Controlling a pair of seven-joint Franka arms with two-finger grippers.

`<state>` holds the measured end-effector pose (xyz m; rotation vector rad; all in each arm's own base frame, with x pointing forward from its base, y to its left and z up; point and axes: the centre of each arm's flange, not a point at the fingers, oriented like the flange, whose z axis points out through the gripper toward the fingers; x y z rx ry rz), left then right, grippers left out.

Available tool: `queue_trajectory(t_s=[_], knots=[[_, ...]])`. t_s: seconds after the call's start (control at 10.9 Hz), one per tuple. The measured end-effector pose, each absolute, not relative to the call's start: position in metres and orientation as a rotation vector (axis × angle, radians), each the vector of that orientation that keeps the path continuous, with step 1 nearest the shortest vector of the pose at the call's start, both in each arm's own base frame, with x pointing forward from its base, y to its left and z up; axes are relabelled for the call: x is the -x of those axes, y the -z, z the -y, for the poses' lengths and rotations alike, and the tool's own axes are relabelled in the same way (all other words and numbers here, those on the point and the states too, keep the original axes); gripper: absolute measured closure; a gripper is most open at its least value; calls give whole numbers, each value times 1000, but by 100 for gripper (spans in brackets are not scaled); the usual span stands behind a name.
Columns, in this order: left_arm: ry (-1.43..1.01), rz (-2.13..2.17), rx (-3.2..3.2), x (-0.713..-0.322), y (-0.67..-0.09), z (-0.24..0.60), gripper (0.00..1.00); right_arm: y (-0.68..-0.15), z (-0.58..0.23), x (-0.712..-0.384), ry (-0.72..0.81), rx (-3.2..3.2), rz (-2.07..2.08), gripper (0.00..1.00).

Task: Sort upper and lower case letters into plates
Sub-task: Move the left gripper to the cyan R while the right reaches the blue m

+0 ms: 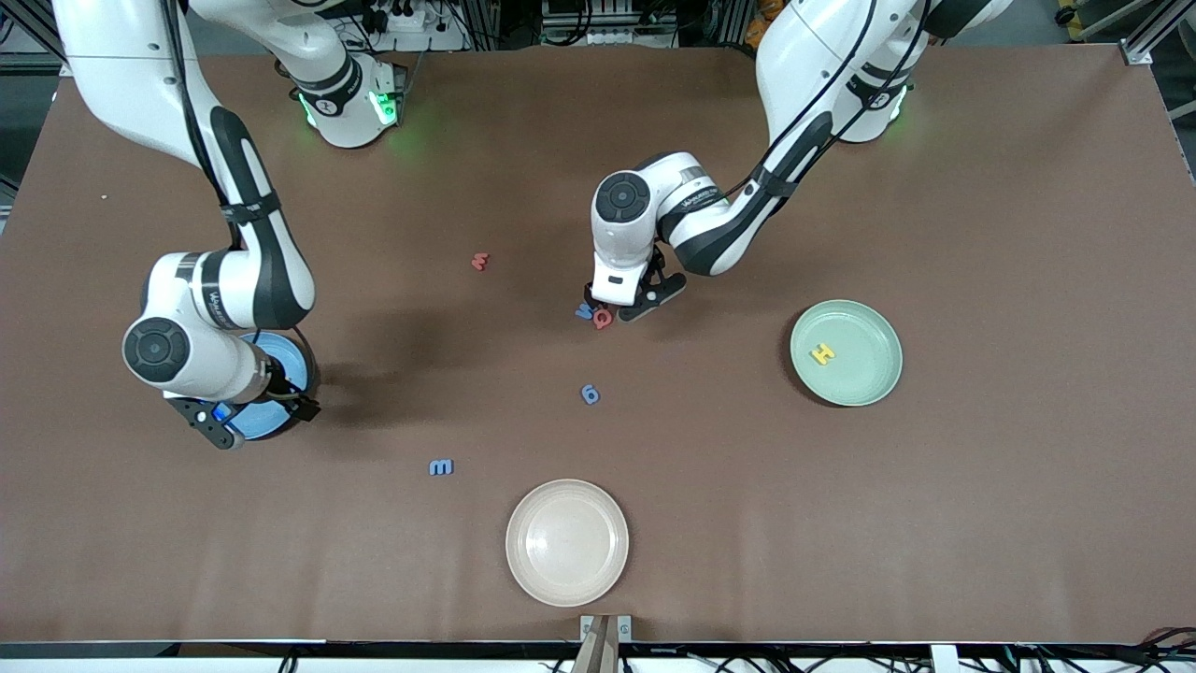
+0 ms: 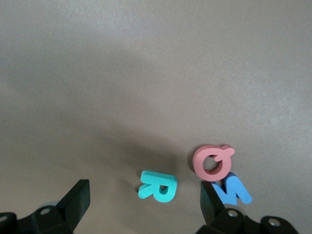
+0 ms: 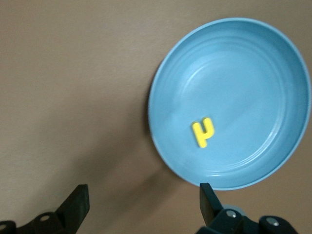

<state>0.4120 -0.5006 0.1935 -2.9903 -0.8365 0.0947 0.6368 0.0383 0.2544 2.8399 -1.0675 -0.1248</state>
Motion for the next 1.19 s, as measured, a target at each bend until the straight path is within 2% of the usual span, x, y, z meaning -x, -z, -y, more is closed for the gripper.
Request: queue_trajectory(t_s=[1.01,1.1,1.19], knots=[[-79,748,2981,-403,-166,505,0,-255,-110,-677,78,-2959,1042,0],[-77,748,2982,-404,-167,505,1,-254,-110,-678,78,-2958,1042,0],[-75,750,2984,-405,-167,506,9,-254,-110,-678,78,-2958,1041,0]])
